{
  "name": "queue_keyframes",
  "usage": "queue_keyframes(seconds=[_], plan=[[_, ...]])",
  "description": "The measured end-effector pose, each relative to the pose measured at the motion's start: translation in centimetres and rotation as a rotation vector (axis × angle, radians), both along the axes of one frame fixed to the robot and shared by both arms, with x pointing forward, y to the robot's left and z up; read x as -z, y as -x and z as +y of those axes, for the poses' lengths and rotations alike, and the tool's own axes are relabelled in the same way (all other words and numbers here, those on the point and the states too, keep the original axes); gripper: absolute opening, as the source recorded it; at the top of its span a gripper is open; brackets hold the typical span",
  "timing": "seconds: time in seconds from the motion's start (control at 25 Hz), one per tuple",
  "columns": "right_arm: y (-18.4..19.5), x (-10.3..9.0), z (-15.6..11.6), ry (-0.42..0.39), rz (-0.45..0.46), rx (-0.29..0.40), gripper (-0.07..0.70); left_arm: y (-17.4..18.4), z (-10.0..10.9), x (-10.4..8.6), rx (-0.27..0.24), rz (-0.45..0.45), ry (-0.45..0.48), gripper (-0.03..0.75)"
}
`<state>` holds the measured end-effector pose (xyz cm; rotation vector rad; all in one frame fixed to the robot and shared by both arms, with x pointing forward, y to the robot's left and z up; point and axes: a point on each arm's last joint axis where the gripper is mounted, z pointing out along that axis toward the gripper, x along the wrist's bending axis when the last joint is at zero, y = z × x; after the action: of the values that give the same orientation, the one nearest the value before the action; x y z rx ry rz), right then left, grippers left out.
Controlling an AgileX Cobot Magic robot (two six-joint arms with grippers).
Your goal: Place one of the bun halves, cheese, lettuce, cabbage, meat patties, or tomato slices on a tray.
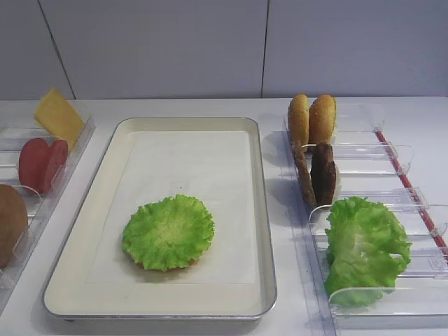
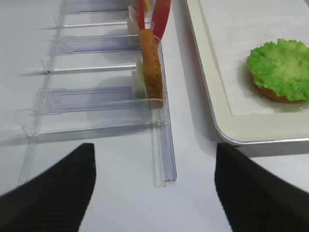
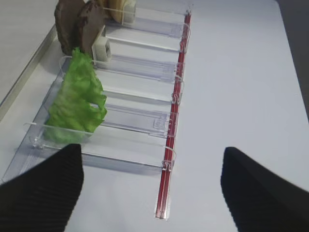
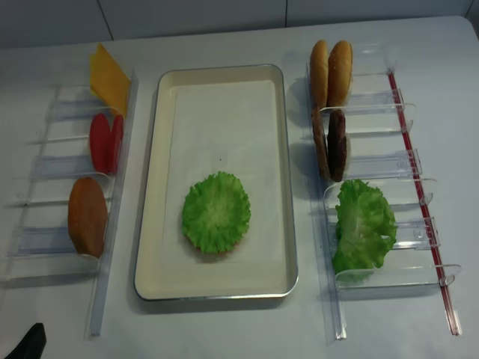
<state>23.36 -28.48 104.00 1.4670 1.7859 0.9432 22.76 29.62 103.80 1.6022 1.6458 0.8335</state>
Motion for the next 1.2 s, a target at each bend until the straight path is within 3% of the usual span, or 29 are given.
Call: queue_keyframes(seconds=[0.24, 1.2], plan=[[0.31, 0.01, 0.01, 0.000, -0.024, 0.000, 0.560, 0.00, 0.00, 0.00, 0.000, 0.000, 0.000, 0.482], [0.32, 0.01, 0.00, 0.001, -0.024, -0.002, 0.555, 0.00, 0.00, 0.00, 0.000, 0.000, 0.000, 0.482]])
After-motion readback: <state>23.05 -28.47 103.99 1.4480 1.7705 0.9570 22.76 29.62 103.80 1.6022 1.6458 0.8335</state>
